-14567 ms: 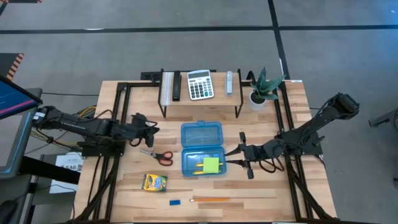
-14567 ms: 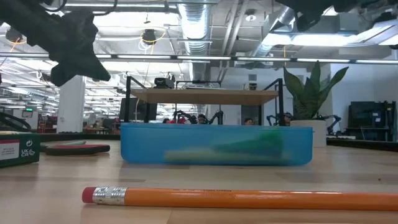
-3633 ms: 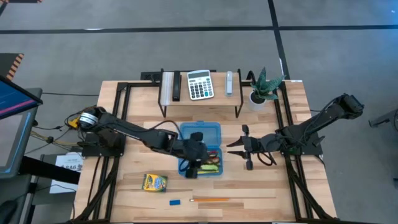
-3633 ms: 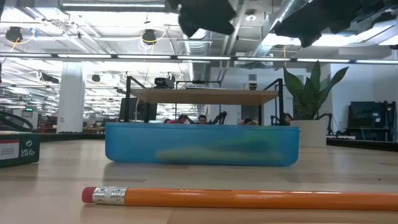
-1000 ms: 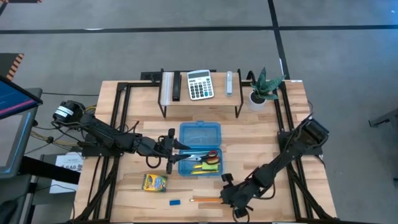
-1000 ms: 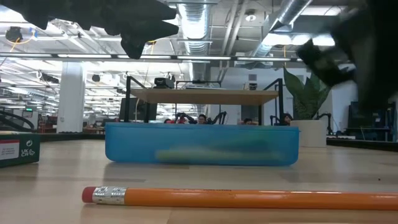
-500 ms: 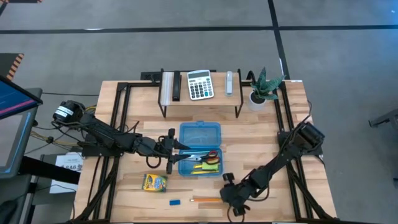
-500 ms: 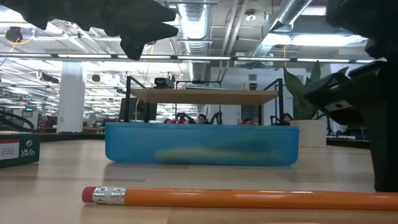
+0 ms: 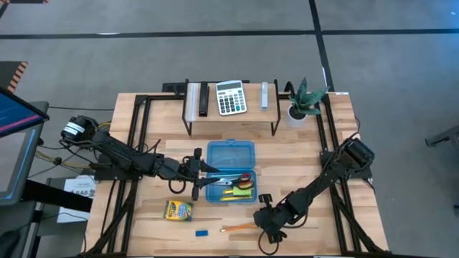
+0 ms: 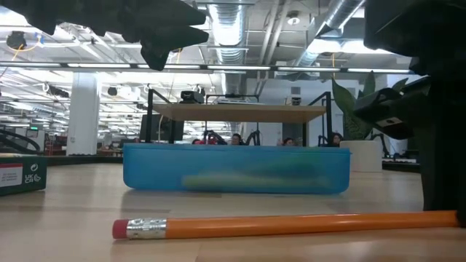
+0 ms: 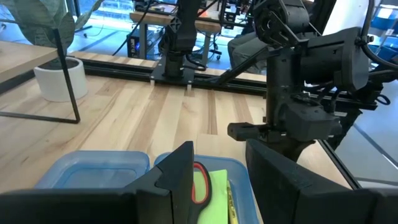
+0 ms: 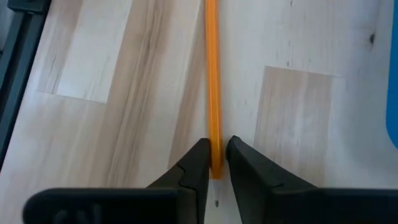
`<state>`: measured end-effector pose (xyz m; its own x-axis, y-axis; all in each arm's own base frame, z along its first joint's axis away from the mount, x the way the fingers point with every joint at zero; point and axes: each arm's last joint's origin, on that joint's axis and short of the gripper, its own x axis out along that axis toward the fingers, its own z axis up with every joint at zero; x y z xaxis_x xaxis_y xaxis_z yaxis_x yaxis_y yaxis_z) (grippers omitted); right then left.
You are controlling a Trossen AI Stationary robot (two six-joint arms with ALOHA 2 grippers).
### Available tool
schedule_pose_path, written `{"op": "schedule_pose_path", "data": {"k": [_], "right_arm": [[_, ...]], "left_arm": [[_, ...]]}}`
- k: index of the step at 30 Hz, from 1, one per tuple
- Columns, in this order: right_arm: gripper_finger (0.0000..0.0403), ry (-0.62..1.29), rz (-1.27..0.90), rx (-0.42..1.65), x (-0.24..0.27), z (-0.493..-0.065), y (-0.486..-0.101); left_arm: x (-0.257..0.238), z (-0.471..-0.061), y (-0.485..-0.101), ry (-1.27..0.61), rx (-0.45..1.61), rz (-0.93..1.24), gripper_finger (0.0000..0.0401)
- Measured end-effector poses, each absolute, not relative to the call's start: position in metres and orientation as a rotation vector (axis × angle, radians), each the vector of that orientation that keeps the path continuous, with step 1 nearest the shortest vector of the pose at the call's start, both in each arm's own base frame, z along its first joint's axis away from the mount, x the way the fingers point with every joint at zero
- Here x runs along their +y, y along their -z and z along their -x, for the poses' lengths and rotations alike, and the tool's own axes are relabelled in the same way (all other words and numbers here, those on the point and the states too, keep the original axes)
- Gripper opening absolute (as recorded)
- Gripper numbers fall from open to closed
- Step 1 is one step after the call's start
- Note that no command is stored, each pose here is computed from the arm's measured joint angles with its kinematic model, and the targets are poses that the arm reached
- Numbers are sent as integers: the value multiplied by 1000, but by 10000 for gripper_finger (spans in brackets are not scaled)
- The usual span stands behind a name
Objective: Pack school essentials
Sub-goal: Put the orange pencil into the blue supply box
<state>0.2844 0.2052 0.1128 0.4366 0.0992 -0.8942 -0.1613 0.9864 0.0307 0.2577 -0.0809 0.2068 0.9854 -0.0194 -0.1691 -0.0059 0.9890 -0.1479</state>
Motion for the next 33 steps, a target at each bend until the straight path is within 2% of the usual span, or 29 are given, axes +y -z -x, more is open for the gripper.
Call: {"op": "schedule_pose_path", "data": {"k": [10,16,27,33], "right_arm": [[30,-181,28,1093,200,-287,-121],[12,-164,16,1066,193,-286,-138],[9,-174,-9,1003,186,-290,-156],[49,-195,-18,1013,191,-286,-156]], "left_arm": [[-81,-258,-207,7,170,149,132],[-81,-258,-207,7,170,149,132],[-81,-258,-207,6,170,157,132],[-81,-258,-207,6,170,157,132]]}}
